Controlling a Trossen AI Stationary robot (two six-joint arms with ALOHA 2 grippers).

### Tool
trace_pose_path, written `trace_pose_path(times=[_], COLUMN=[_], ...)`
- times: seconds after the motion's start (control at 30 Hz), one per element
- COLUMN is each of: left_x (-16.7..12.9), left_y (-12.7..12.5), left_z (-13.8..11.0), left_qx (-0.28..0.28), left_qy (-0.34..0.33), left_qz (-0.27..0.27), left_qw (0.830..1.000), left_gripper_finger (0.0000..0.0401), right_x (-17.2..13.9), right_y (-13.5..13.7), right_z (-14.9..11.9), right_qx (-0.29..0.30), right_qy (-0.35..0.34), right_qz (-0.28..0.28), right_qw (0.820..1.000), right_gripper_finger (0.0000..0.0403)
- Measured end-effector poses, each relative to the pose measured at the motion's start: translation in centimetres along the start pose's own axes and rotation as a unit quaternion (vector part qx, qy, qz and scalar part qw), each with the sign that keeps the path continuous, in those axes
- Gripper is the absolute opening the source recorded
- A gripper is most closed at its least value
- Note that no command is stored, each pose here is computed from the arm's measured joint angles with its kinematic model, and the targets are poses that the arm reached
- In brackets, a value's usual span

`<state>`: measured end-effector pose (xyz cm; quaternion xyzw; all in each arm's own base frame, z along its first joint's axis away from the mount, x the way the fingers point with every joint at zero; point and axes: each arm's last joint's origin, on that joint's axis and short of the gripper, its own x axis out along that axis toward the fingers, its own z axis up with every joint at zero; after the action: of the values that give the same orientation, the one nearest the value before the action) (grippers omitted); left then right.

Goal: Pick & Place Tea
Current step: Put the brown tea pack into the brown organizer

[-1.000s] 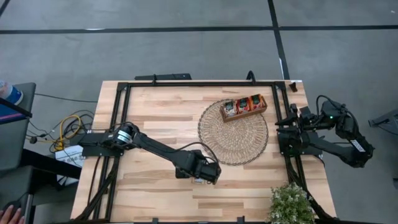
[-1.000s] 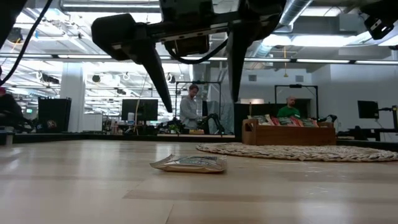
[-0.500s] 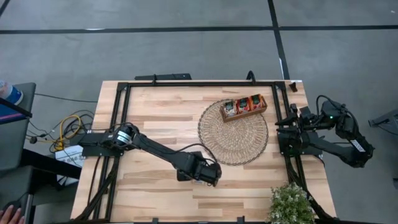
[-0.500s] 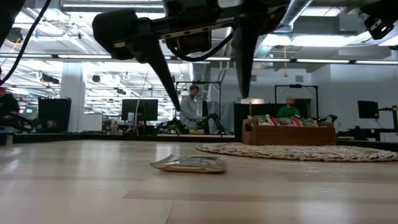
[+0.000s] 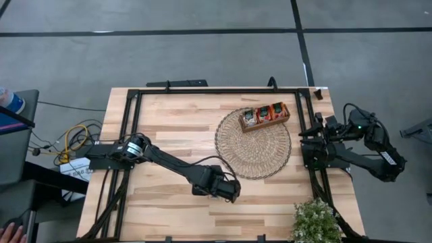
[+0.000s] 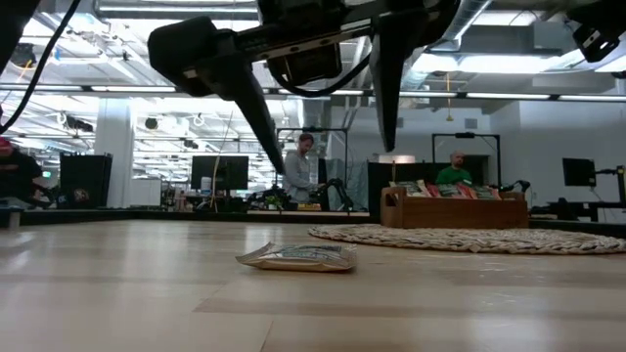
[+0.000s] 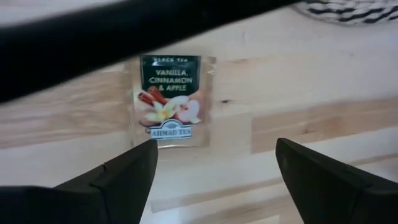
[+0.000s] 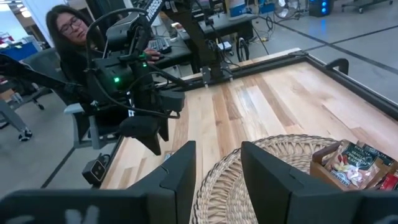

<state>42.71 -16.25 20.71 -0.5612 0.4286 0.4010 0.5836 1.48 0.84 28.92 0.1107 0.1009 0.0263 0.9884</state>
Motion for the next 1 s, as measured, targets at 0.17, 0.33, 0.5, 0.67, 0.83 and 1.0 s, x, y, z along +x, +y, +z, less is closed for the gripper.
trace_pose_path(times=[0.17, 0.33, 0.5, 0.67, 0.83, 1.0], left_x=[0.0, 0.0, 0.1, 1.2, 4.1, 5.3], left_y=[0.2, 0.3, 0.8, 0.4, 0.3, 0.5], left_z=[-0.1, -0.2, 0.0, 0.1, -0.1, 0.2], left_qx=[0.013, 0.028, 0.029, 0.028, 0.037, 0.03], left_qy=[0.017, 0.018, 0.009, 0.0, 0.041, 0.039], left_qz=[0.012, 0.019, 0.044, 0.032, 0.047, 0.066], left_qw=[1.0, 0.999, 0.999, 0.999, 0.997, 0.997], left_gripper_finger=[0.0334, 0.0363, 0.0391, 0.0398, 0.0398, 0.0398], right_x=[0.0, 0.0, 0.0, 0.0, 0.0, 0.0], right_y=[0.0, 0.0, 0.0, 0.0, 0.0, 0.0], right_z=[0.0, 0.0, 0.0, 0.0, 0.0, 0.0], right_qx=[0.0, 0.0, 0.0, 0.0, 0.001, 0.005], right_qy=[0.0, 0.0, 0.0, 0.0, 0.0, 0.0], right_qz=[0.0, 0.0, 0.0, -0.001, -0.001, -0.002], right_qw=[1.0, 1.0, 1.0, 1.0, 1.0, 1.0], right_gripper_finger=[0.0119, 0.0119, 0.0119, 0.0119, 0.0119, 0.0119])
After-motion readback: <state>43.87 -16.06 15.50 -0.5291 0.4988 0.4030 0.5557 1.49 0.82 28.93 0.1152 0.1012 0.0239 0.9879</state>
